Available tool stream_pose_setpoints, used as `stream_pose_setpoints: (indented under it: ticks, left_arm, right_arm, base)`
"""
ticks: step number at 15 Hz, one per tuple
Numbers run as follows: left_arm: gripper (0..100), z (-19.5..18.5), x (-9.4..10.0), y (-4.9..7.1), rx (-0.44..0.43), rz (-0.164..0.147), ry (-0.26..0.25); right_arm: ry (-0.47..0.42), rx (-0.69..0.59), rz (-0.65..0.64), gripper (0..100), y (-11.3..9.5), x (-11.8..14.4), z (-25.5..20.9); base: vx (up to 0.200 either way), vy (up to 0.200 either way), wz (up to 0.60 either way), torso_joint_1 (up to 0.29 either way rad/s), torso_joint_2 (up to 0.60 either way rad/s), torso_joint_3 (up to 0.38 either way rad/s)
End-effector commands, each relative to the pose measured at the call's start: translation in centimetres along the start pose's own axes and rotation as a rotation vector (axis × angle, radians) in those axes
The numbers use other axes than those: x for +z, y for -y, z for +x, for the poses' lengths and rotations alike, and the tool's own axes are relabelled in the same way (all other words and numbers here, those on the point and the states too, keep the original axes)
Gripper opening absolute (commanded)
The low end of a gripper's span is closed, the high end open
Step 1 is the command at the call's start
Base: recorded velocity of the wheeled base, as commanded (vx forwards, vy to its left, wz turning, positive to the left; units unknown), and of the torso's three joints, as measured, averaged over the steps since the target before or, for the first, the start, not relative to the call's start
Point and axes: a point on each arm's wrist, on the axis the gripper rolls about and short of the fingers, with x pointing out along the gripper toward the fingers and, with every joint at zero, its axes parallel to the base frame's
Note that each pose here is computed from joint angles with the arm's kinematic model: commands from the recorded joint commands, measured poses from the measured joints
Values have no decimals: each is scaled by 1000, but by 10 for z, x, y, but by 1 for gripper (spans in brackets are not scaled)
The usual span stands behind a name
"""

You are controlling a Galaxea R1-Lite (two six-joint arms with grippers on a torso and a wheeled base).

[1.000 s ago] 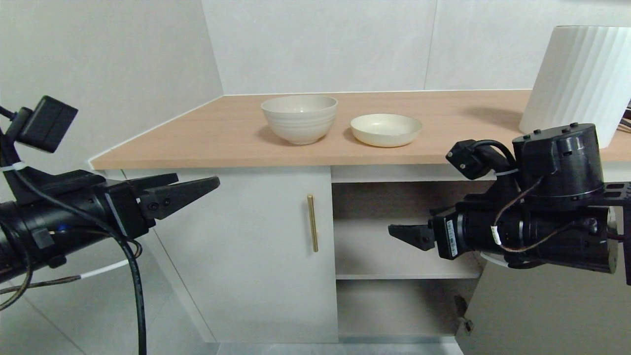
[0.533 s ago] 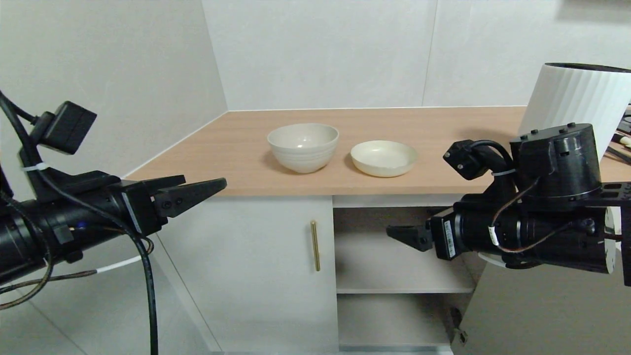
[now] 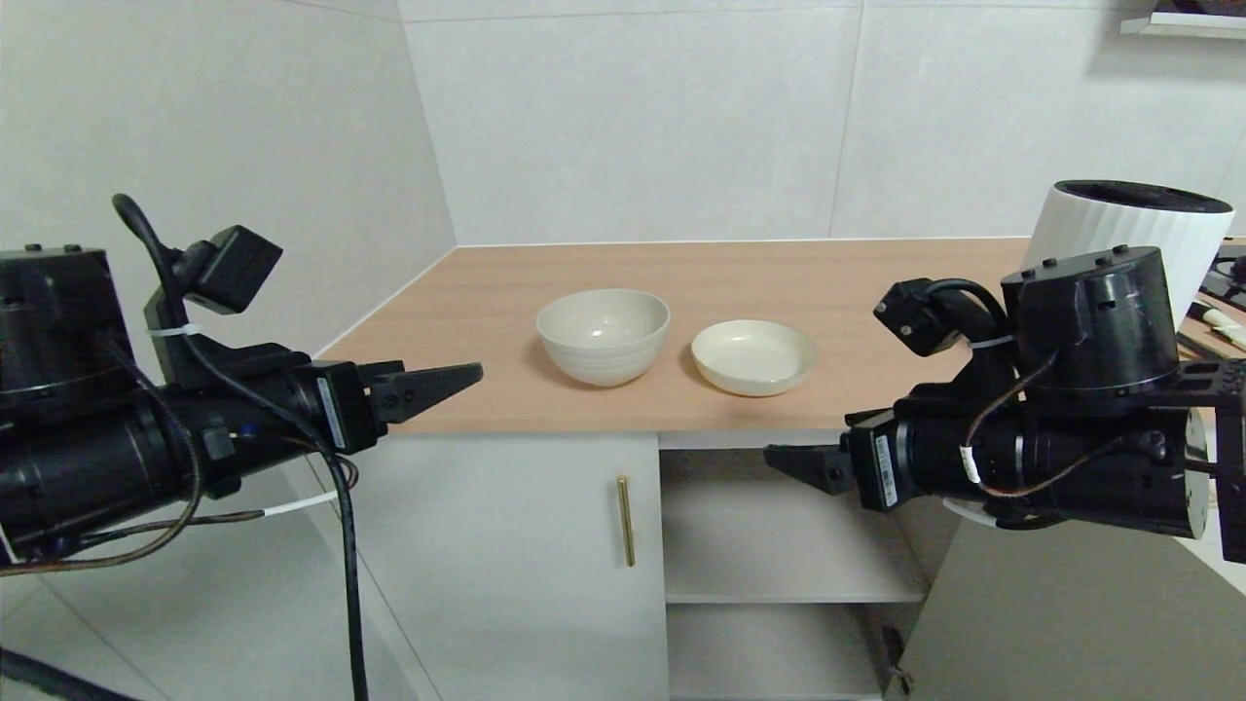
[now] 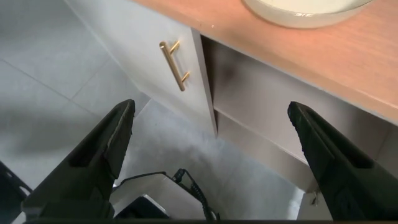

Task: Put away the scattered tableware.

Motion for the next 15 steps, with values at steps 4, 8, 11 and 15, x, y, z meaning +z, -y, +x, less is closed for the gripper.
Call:
stream_pose_setpoints:
  ticks: [4, 8, 11, 15]
  left_arm:
    - [100, 19, 10, -5, 4, -191, 7]
    - [100, 39, 6, -7, -4, -245, -33]
    - [100, 54, 3, -8, 9, -272, -53]
    - [100, 57, 14, -3, 19, -406, -96]
  right_arm:
    - [12, -5, 5, 100, 2, 0, 8]
    - [10, -85, 119, 100, 3, 23, 29]
    - [32, -158, 259, 100, 7, 45, 38]
    - [33, -281, 336, 100, 28, 54, 58]
  base:
    - [0, 0, 0, 0, 0, 0]
    - [0, 0, 0, 0, 0, 0]
    - [0, 0, 0, 0, 0, 0]
    - [0, 0, 0, 0, 0, 0]
